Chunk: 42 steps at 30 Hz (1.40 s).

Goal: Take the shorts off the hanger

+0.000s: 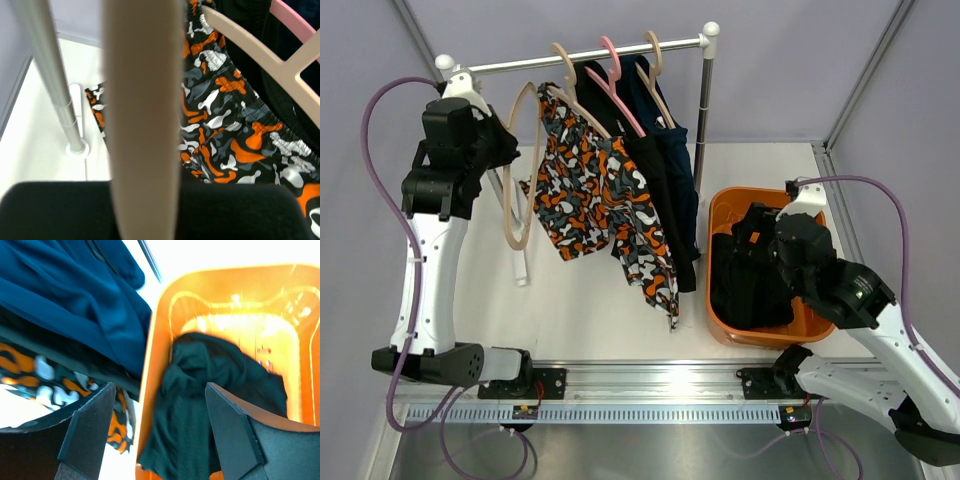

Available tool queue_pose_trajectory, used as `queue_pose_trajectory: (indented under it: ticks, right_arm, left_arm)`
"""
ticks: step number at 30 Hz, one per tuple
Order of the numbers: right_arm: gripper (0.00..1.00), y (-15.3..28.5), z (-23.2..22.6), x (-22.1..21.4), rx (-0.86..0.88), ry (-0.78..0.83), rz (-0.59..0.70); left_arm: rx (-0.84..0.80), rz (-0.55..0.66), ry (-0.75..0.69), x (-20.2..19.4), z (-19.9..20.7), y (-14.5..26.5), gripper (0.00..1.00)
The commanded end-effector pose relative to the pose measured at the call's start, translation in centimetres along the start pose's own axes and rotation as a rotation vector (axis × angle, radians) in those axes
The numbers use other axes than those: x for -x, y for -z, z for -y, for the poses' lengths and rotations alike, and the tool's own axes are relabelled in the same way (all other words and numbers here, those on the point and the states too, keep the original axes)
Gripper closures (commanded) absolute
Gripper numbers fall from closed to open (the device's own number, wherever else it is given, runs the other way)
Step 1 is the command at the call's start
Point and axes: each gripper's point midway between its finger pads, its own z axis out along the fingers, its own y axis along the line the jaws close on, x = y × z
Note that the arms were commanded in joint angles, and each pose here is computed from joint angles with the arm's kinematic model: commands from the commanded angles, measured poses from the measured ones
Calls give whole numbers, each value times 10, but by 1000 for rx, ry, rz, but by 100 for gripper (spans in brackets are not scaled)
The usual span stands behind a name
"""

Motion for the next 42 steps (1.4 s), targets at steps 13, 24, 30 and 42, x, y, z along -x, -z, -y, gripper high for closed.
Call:
queue_pose_trajectory:
  ticks: [13, 24, 30, 42]
  right_arm:
    - [17, 6, -23, 44, 89, 29, 106]
    - [18, -1, -34, 42, 118, 47, 88]
    - [19, -2, -38, 38, 133, 42, 74]
    - [20, -2, -43, 29, 166, 26, 41]
  left_arm:
    - [-63, 100, -39, 59, 24, -37, 100]
    - [40, 21, -82, 48, 6, -77, 100]
    - [63, -49, -85, 26, -2, -92, 100]
    - [123, -3, -92, 23, -18, -58, 84]
